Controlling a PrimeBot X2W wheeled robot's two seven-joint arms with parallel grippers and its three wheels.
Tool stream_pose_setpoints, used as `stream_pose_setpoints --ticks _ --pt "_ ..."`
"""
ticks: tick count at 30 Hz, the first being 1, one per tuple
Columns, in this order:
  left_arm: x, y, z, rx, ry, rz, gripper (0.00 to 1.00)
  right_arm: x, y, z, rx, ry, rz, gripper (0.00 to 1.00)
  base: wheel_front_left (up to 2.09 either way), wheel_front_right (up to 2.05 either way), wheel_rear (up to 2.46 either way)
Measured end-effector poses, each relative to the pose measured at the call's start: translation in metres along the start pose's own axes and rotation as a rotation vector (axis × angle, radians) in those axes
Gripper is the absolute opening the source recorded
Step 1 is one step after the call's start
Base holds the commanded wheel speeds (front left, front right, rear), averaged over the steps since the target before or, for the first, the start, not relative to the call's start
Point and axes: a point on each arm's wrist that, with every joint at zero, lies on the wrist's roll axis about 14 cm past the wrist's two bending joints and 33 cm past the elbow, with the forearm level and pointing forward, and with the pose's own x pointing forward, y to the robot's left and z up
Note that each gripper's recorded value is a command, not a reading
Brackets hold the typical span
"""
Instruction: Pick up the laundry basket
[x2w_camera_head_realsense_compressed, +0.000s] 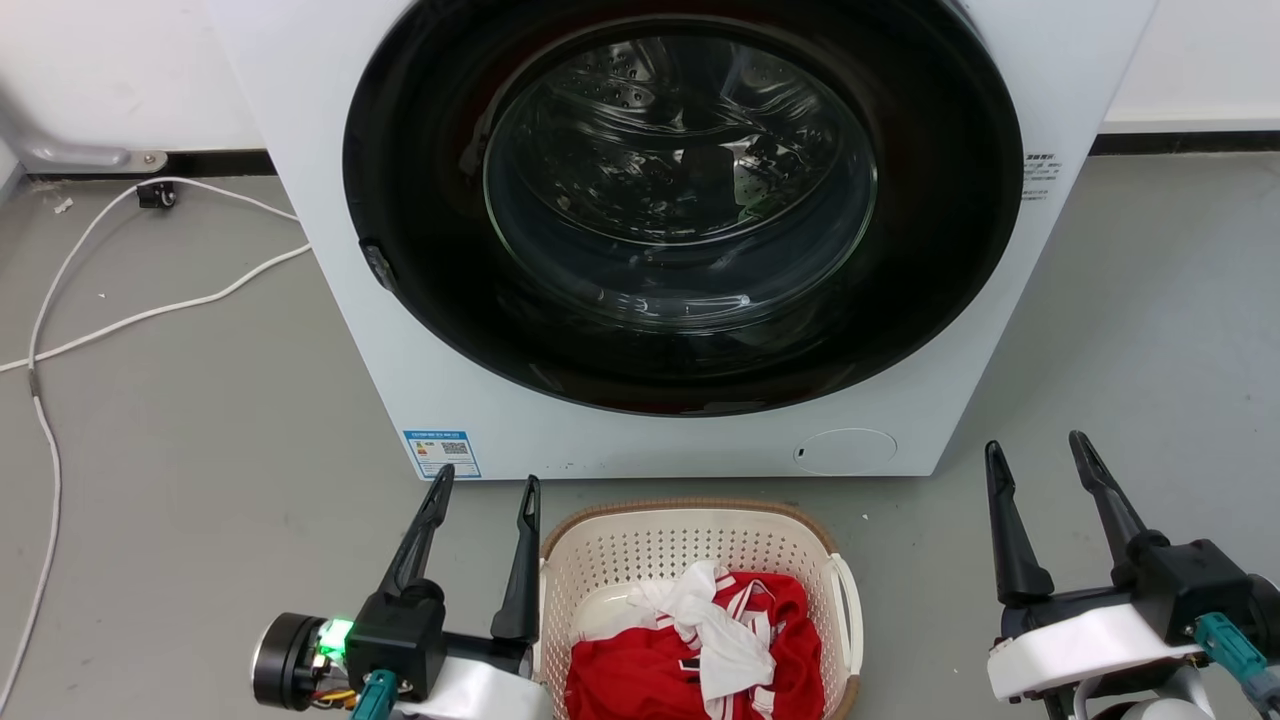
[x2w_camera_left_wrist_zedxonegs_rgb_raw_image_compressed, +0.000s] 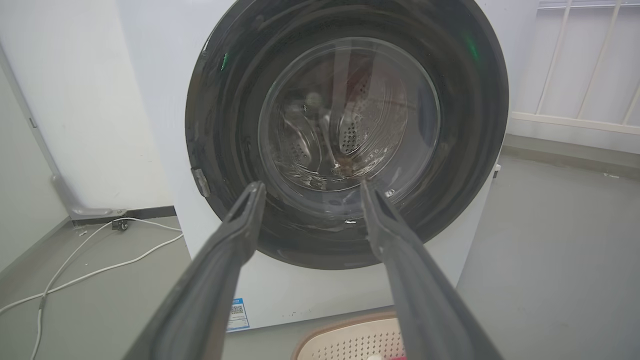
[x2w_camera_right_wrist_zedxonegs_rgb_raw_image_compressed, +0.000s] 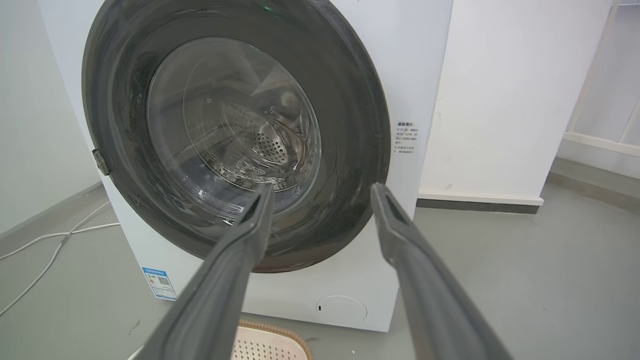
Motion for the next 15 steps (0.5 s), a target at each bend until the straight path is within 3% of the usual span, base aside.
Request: stream_pose_setpoints --ticks 15 --pt "-0.008 -0.003 -0.019 0.008 0.045 -0.016 1.00 -0.005 -0.007 -0.010 -0.018 0.019 -0.018 1.00 0.00 0.00 0.00"
